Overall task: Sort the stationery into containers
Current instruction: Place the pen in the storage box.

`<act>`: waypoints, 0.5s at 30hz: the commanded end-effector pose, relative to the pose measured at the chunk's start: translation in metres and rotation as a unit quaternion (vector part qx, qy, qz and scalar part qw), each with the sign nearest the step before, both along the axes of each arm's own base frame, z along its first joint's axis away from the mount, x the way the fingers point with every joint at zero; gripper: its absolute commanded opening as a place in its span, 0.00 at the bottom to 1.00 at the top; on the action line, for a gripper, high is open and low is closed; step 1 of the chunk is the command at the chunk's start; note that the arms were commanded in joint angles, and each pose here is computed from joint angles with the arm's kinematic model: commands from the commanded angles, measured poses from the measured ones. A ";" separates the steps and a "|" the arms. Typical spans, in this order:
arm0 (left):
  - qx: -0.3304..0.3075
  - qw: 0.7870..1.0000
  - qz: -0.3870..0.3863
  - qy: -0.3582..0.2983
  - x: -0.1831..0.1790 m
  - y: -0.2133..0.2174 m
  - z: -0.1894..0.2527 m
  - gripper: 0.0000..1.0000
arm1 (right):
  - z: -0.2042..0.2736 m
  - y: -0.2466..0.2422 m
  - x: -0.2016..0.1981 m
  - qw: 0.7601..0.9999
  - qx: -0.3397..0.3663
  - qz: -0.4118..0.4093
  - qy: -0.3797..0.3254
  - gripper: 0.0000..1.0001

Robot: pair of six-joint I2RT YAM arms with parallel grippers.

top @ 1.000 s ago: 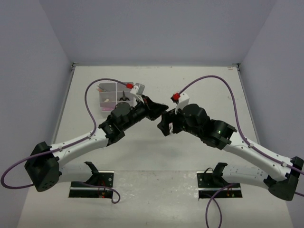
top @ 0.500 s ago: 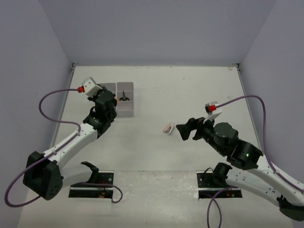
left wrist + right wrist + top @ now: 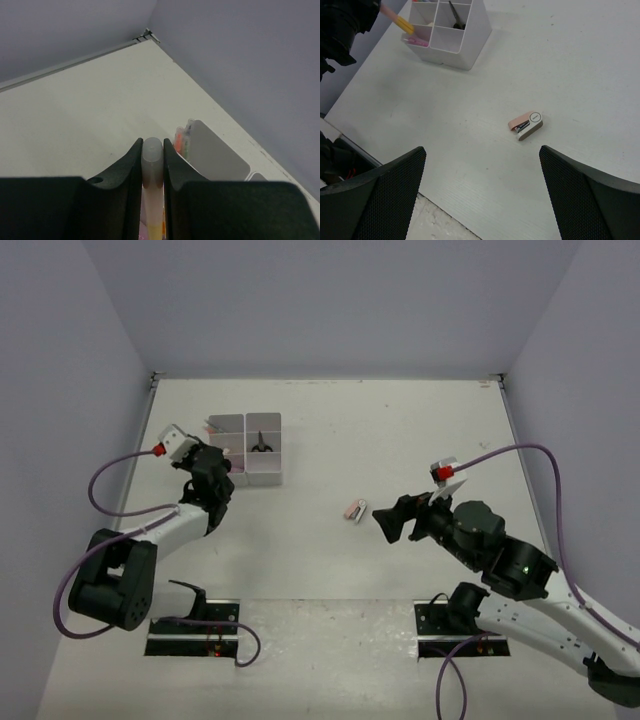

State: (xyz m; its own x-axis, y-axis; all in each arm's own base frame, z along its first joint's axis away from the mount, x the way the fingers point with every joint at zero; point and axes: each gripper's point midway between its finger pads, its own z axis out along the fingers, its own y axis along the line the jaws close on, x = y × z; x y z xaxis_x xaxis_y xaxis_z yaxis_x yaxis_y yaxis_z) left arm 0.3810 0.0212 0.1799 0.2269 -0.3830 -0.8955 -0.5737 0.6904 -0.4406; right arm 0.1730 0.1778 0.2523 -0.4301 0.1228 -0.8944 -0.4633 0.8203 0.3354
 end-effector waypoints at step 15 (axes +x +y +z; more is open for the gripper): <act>-0.105 0.991 -0.057 -0.052 0.002 -0.022 -0.024 0.79 | -0.010 0.016 0.009 0.999 -0.040 0.015 0.018 0.99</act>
State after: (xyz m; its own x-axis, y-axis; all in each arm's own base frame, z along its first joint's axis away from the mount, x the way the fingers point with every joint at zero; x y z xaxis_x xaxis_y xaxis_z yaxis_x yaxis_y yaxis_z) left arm 0.3839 0.0008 0.1382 0.1981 -0.5241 -0.8283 -0.4965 0.6750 -0.5458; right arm 0.1766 0.1827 0.2410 -0.4492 0.0689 -0.8908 -0.4652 0.8331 0.2990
